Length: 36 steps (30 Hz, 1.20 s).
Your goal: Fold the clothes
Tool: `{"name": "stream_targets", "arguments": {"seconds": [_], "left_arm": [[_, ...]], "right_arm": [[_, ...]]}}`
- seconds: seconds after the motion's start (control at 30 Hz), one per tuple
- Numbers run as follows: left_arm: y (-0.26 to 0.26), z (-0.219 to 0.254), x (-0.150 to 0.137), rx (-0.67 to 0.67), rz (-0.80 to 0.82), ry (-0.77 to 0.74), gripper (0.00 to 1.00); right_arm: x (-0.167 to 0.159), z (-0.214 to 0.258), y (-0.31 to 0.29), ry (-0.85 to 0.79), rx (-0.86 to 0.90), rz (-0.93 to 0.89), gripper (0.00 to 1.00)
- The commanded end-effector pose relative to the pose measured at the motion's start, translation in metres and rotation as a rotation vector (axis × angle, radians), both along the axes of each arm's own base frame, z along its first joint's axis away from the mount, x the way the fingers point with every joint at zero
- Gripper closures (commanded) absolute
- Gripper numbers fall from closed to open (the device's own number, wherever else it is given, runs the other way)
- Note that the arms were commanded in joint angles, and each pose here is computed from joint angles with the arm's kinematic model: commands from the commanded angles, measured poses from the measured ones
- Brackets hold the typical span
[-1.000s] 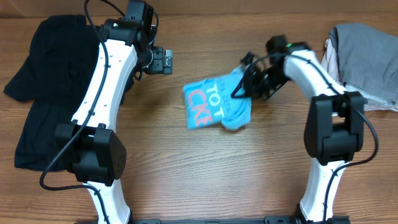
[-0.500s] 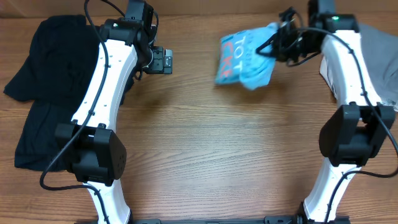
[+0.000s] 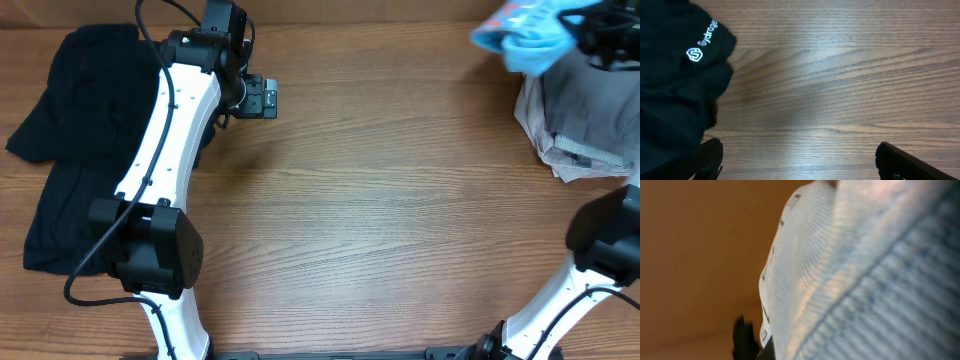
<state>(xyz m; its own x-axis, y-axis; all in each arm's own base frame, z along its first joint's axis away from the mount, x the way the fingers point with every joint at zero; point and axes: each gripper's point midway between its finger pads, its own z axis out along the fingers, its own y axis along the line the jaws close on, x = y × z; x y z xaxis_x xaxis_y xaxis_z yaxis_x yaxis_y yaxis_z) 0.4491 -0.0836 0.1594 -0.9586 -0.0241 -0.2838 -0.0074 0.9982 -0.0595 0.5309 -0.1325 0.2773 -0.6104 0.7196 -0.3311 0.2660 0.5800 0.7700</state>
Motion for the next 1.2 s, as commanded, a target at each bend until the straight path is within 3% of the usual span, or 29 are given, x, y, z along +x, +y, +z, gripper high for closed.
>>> {"name": "stream_targets", "arguments": {"seconds": [0.0, 0.23, 0.67, 0.9, 1.17], "left_arm": [[0.002, -0.002, 0.003, 0.016, -0.011, -0.009, 0.0], [0.002, -0.001, 0.004, 0.015, -0.011, -0.015, 0.0], [0.002, -0.001, 0.005, 0.014, -0.011, -0.016, 0.0], [0.001, -0.001, 0.006, 0.013, -0.01, -0.022, 0.0], [0.0, 0.001, 0.012, 0.008, -0.011, -0.048, 0.0]], "right_arm": [[-0.012, 0.037, -0.04, -0.025, 0.022, -0.194, 0.96], [-0.032, 0.029, -0.12, 0.037, 0.013, -0.514, 0.96], [-0.018, 0.006, -0.157, -0.027, -0.001, -0.612, 0.96], [-0.033, -0.045, -0.154, 0.124, 0.022, -0.636, 0.96], [-0.09, -0.101, -0.143, 0.464, 0.006, -0.725, 0.96]]}}
